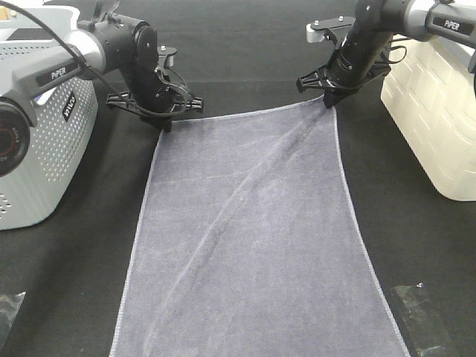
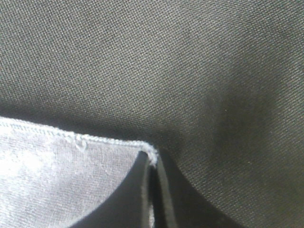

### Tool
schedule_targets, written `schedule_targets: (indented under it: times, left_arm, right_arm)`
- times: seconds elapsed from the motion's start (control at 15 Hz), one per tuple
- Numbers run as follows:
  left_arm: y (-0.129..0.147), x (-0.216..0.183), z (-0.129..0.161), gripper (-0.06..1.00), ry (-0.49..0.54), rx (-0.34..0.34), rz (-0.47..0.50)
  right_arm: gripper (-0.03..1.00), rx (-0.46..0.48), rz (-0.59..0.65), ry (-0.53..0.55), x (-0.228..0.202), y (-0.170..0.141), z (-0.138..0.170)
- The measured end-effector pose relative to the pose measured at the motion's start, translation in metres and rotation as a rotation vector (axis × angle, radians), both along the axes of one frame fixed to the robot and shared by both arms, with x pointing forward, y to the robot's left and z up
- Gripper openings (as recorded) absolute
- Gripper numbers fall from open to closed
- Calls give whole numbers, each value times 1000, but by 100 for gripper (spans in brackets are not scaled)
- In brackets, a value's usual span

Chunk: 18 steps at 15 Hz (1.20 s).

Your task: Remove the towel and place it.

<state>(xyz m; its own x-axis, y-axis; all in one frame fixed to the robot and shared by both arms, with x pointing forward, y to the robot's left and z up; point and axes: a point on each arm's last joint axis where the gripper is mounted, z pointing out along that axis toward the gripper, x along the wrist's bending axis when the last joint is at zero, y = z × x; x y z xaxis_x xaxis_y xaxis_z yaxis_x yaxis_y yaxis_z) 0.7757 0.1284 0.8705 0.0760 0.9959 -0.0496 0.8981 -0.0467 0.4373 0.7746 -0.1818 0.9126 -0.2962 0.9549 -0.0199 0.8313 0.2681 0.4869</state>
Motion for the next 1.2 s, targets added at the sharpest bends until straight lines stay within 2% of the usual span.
schedule_targets:
  times: [0.07,0.27,0.47,0.6,1.0,1.2]
  left_arm:
    - [0,1,1,0,-6,2,-9]
    - [-1,9,14,0,-91,10,-23]
    - [1,20,37,0,-237,43,-40]
    - [1,22,39,0,-272,51,-48]
    - [-2,39,57,0,-567,67,-100]
    - [1,48,50,0,-672,28,-94]
  right_arm:
    - [0,0,0,0,0,0,0]
    - [0,-11,3,-14,1,-1,0]
    - [0,-5,3,-101,8,0,7]
    - [0,2,2,-142,11,0,11]
    - [0,12,18,-427,30,2,29]
    - [0,17,29,-520,38,4,13]
